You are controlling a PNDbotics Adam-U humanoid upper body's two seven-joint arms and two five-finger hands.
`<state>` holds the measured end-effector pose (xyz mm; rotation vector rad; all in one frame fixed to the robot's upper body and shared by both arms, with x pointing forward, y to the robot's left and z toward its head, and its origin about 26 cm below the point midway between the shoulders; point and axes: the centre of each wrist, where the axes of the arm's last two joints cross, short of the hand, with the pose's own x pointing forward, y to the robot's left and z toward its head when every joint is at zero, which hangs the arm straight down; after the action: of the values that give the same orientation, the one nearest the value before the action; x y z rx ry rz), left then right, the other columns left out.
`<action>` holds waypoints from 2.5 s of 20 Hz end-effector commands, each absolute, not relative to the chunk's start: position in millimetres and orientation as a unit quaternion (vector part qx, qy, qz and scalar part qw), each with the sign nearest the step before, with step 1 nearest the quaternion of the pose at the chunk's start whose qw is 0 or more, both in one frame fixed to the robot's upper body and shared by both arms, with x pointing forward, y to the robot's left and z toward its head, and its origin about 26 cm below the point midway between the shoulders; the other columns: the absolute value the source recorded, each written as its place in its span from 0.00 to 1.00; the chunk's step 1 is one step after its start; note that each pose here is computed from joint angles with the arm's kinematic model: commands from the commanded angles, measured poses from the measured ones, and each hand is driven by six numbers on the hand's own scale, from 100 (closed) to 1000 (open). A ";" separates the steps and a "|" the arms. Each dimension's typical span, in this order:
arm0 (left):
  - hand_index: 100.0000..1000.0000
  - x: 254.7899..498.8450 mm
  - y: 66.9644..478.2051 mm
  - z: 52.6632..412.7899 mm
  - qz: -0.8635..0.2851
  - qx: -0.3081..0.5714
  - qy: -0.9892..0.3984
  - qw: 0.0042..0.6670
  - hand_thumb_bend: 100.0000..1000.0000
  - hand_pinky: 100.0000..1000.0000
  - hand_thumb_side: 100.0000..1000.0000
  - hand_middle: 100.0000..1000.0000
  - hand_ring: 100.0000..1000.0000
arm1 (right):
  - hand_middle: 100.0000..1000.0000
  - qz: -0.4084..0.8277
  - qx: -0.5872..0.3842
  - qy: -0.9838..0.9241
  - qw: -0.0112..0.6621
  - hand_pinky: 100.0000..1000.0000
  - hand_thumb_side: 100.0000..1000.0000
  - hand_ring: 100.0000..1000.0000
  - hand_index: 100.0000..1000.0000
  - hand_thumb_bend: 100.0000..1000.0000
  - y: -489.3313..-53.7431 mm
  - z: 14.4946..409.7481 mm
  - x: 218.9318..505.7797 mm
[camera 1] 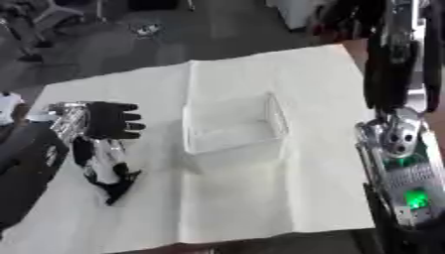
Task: Pick up objects on the table and place them in the box.
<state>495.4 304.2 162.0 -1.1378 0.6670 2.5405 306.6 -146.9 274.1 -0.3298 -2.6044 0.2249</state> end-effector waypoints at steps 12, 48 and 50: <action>0.98 495.7 312.6 174.5 0.870 -0.401 0.252 0.135 0.46 1.00 0.80 0.98 0.94 | 0.45 0.084 -0.113 -0.961 0.237 0.32 1.00 0.34 0.70 0.35 -144.7 281.7 303.2; 0.63 490.4 324.4 144.2 0.791 -0.424 0.396 0.193 0.00 0.49 0.65 0.56 0.55 | 0.45 0.083 -0.108 -0.963 0.231 0.31 1.00 0.33 0.69 0.35 -142.4 283.9 302.7; 0.49 490.3 324.8 142.9 0.790 -0.421 0.405 0.186 0.00 0.38 0.59 0.45 0.46 | 0.45 0.083 -0.107 -0.963 0.231 0.31 1.00 0.33 0.69 0.35 -142.3 283.9 302.7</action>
<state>488.6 318.5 130.3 -1.3211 0.9770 2.2377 306.1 -144.5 276.1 -0.3114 -2.6169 0.2362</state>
